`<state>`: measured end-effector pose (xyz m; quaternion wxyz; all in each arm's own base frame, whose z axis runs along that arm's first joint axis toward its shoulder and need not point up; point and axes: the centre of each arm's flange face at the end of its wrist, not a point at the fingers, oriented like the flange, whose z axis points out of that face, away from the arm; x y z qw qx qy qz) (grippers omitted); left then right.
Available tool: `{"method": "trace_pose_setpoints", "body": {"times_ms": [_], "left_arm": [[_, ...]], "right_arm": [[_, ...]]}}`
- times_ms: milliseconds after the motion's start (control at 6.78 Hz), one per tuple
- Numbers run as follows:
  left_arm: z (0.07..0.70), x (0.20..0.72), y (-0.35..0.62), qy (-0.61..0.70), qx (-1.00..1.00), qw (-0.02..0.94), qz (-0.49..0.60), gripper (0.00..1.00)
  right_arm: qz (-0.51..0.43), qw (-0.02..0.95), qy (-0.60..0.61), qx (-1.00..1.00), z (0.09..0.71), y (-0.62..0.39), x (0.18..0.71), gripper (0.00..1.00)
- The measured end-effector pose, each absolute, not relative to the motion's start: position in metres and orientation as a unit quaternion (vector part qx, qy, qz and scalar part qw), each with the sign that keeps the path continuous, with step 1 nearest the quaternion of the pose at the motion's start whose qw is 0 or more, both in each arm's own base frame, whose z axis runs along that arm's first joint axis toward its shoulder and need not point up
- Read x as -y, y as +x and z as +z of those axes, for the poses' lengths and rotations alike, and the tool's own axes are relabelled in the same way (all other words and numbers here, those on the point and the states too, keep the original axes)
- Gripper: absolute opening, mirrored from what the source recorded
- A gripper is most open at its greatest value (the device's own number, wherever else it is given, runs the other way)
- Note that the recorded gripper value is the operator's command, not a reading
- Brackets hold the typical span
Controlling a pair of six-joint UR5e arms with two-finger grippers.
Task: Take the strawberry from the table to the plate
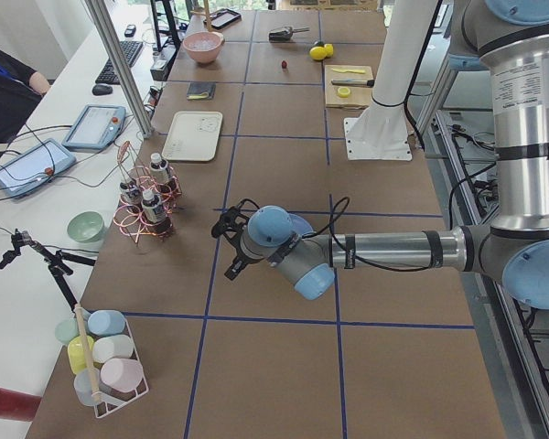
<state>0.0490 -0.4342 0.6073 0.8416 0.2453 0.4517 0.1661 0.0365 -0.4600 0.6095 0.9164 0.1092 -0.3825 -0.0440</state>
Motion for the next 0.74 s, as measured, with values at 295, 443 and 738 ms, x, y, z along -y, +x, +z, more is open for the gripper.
{"method": "trace_pose_setpoints", "body": {"times_ms": [295,443,738], "left_arm": [[0.632,0.418,0.116,0.204,-0.464,0.853,0.122,0.74],[0.642,0.407,0.142,0.183,-0.481,0.851,0.103,0.68],[0.647,0.389,0.178,0.144,-0.505,0.848,0.075,0.63]], "right_arm": [[-0.043,0.917,0.106,0.383,0.612,0.037,0.457,1.00],[-0.042,0.917,0.105,0.383,0.613,0.037,0.456,1.00],[-0.041,0.917,0.103,0.383,0.615,0.037,0.454,1.00]]}}
